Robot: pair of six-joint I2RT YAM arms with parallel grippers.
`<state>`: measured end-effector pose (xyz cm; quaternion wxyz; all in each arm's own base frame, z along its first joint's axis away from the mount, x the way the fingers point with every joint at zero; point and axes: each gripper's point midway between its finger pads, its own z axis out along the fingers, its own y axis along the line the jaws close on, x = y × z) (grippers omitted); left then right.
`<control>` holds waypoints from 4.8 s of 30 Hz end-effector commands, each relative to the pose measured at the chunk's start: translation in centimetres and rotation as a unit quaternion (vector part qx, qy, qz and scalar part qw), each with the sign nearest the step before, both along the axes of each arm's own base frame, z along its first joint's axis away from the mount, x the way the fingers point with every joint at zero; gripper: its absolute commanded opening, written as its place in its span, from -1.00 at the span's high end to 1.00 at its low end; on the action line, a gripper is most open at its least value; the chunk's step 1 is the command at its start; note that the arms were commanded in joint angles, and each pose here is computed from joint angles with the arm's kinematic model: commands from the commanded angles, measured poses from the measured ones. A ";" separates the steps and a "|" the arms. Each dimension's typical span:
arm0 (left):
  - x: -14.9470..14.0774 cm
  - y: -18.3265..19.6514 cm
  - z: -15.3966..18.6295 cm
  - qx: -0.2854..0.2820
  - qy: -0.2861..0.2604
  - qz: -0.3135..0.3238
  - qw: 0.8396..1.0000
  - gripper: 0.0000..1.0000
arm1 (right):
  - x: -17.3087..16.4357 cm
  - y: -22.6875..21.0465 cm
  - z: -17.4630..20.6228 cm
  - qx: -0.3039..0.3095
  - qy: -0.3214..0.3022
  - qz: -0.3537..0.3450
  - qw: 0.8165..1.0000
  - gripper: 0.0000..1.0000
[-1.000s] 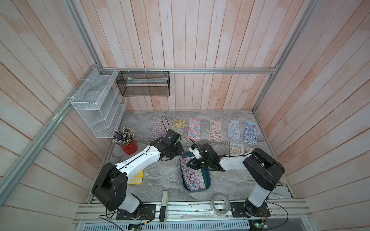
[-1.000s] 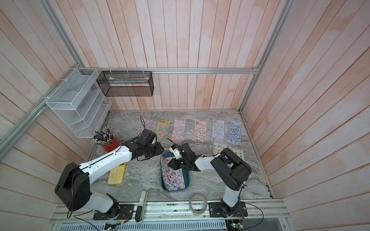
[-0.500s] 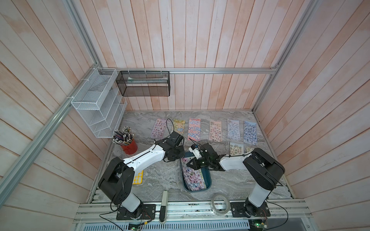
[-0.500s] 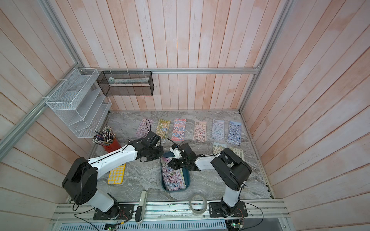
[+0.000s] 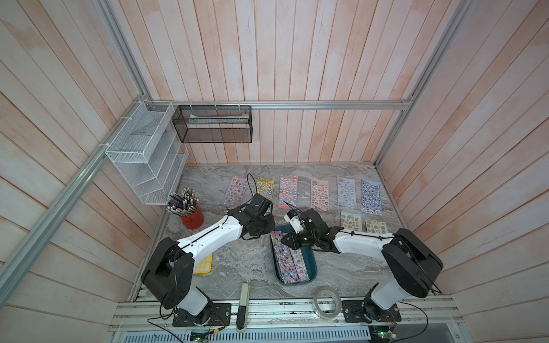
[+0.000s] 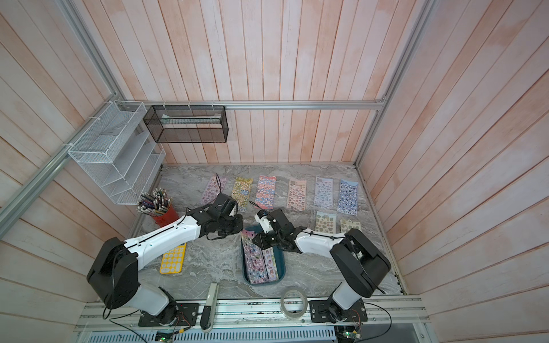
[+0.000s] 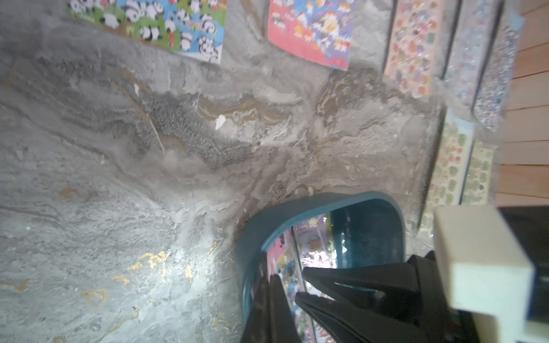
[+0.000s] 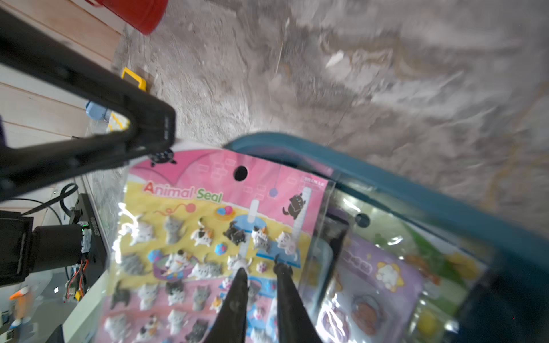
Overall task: Take the stickers out of the storage box
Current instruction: Pick up the sticker from the storage box, then move the storage box to the center of the board, then place the sticker at the center of the board.
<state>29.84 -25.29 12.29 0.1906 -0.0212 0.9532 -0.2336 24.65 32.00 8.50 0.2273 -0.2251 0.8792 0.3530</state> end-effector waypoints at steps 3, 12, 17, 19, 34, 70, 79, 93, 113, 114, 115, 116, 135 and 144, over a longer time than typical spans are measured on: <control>2.0 -1.6 7.1 -0.056 -0.108 -0.023 0.992 1.00 | 2.1 -1.3 3.7 -0.023 -0.064 -0.031 0.997 0.50; 1.8 -2.3 10.8 -0.111 -0.153 -0.046 0.981 1.00 | 1.9 -1.9 7.5 0.010 -0.098 -0.040 0.994 0.39; 1.3 -2.2 12.1 -0.164 -0.163 -0.056 0.971 1.00 | 1.6 -2.7 9.9 0.031 -0.131 -0.038 0.990 0.08; 1.2 -2.0 13.4 -0.192 -0.177 -0.059 0.963 1.00 | 1.2 -3.1 11.3 0.053 -0.147 -0.028 0.987 -0.08; -0.2 -1.0 24.1 -0.320 -0.288 -0.103 0.897 1.00 | -1.5 -2.7 16.6 0.198 -0.147 0.069 0.967 -0.43; -0.2 -0.6 26.7 -0.362 -0.316 -0.109 0.870 0.83 | -1.2 0.4 17.8 0.234 -0.089 0.143 0.958 1.00; -0.1 -0.5 26.4 -0.362 -0.318 -0.108 0.870 1.00 | -1.3 0.2 17.8 0.227 -0.088 0.137 0.960 1.00; 0.5 -0.4 25.3 -0.358 -0.308 -0.104 0.875 1.00 | -0.9 -0.2 17.8 0.217 -0.099 0.122 0.963 1.00; 0.8 3.6 15.8 -0.164 -0.238 -0.014 0.957 -0.64 | 4.0 -13.0 9.7 -0.120 -0.048 -0.115 0.985 1.00; 0.1 3.2 14.5 -0.135 -0.228 -0.020 0.964 -0.64 | 4.1 -14.1 9.8 -0.145 -0.053 -0.134 0.979 1.00; -0.2 3.0 13.3 -0.109 -0.220 -0.022 0.969 -0.64 | 4.3 -15.1 9.7 -0.170 -0.055 -0.151 0.972 1.00; -1.0 2.4 11.8 -0.083 -0.202 -0.034 0.975 -0.64 | 4.7 -16.3 9.8 -0.198 -0.059 -0.172 0.963 1.00; -6.3 0.1 -2.6 0.044 0.050 -0.079 0.995 -0.28 | 5.7 -19.3 7.8 -0.315 -0.040 -0.188 0.929 1.00; -5.3 -0.9 -4.8 0.057 0.078 -0.076 0.992 0.52 | 5.7 -19.4 6.8 -0.321 -0.034 -0.184 0.928 1.00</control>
